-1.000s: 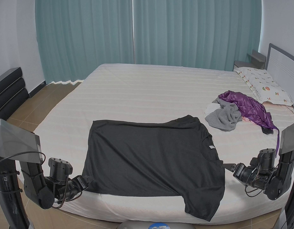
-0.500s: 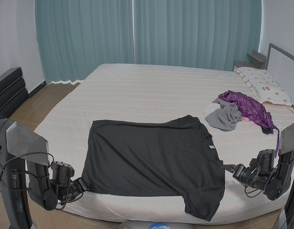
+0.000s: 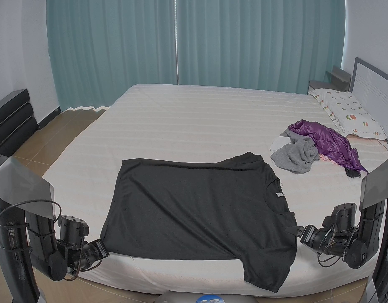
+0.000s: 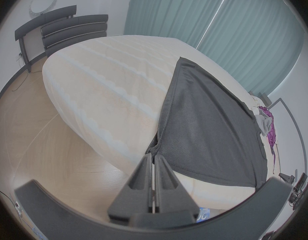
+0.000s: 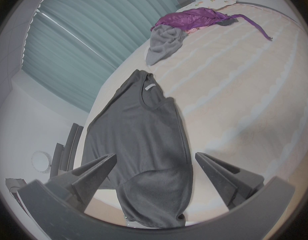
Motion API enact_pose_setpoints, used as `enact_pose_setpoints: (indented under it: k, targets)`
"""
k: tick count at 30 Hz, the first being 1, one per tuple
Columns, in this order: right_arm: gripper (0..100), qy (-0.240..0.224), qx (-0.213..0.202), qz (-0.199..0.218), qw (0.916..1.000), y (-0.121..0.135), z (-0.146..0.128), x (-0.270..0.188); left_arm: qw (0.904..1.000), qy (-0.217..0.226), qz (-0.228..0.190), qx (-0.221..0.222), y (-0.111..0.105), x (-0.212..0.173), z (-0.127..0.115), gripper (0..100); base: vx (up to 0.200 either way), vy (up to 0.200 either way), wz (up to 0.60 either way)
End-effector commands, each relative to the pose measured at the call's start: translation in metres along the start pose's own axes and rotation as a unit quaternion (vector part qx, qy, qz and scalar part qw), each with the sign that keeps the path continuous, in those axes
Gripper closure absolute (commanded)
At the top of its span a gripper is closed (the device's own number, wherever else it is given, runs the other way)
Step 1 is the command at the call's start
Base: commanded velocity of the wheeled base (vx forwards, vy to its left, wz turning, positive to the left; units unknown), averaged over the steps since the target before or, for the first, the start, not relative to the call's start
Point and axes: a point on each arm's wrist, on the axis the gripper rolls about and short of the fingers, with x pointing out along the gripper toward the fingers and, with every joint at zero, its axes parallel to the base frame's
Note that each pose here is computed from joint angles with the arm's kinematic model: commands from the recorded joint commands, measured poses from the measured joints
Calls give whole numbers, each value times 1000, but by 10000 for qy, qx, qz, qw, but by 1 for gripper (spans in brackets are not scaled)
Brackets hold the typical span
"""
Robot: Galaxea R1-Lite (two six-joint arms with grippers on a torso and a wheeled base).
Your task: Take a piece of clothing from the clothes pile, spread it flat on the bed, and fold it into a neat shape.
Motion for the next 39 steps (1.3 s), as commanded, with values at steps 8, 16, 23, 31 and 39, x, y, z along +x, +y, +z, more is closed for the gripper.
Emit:
enact_pose_setpoints:
  k: [8, 16, 23, 31, 39]
  targets:
    - [0, 229, -80, -78, 9997, -6, -16, 13, 9997, -41, 149, 205, 11, -10, 3, 100, 0, 0, 0]
    - [0, 245, -103, -105, 9996, -9, -18, 18, 9992, -7, 227, 344, 16, -16, 3, 100, 0, 0, 0]
    - [0, 216, -123, -71, 9997, -9, -17, 25, 9990, -1, 235, 385, 16, -16, 3, 100, 0, 0, 0]
    - [100, 219, -162, -323, 9991, -12, -22, 23, 9990, 9, 232, 386, 16, -15, 2, 100, 0, 0, 0]
    - [100, 154, -412, -564, 9974, -21, -17, 2, 9990, 65, 212, 388, 17, -13, 1, 100, 0, 0, 0]
